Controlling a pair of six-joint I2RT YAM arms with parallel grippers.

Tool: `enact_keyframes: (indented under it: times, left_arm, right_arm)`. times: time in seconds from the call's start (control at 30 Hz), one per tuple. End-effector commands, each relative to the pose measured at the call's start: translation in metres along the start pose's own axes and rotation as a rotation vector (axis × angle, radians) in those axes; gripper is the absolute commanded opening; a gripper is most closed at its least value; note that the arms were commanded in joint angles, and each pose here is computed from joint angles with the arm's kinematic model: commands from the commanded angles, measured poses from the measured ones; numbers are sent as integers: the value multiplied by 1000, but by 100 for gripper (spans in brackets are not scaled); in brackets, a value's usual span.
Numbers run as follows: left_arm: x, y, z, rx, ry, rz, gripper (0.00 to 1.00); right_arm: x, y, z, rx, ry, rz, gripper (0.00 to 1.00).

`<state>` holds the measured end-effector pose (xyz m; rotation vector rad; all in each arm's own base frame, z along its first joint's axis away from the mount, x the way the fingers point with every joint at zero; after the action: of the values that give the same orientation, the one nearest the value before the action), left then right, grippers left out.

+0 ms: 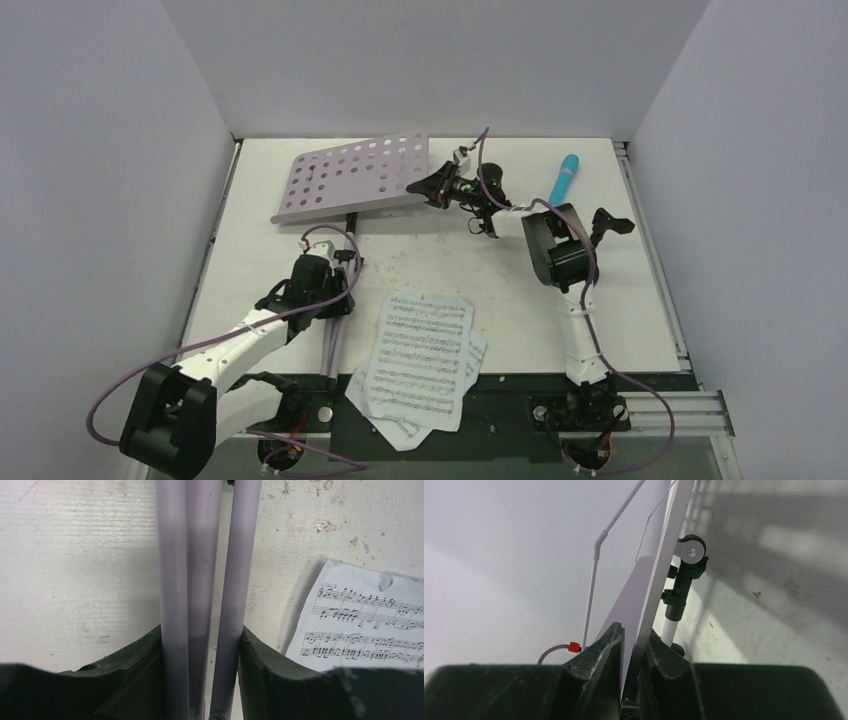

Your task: Set up the instrument practice props

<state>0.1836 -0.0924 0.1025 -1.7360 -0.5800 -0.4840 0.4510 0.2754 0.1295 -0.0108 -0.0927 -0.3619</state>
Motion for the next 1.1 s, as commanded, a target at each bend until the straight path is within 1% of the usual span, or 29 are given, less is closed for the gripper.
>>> enact_keyframes:
  times: [0.0, 0.4, 0.7, 0.9, 0.97, 1.07]
  left_arm:
    - [28, -15, -11, -55, -16, -149, 0]
    - [51, -52, -19, -139, -41, -350, 0]
    - [76, -79, -29, -234, 4, -530, 0]
    - [98, -95, -37, -271, 39, -637, 0]
    - [104, -98, -40, -279, 56, -651, 0]
    - [118, -105, -45, -295, 78, -705, 0]
  right_arm:
    - [-24, 0, 102, 186, -304, 93, 5]
    - [-63, -14, 194, 227, -512, 104, 5]
    - [-97, -40, 269, 294, -658, 80, 5]
    - [-122, -52, 307, 262, -782, 61, 5]
    - [-129, -57, 317, 257, -809, 52, 5]
    - [-138, -65, 329, 260, -840, 34, 5]
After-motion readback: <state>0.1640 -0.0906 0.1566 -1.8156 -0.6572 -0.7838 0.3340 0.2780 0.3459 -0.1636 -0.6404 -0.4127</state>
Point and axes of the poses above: each gripper's point midway between its finger pads, its own y axis out along the fingers, its own z axis along the line the jaws close on, x = y × z, the point moved 9 cm from there along -y, back along the fingers, and after that the axes turned 4 degrees about y, right-handed, at the moved point
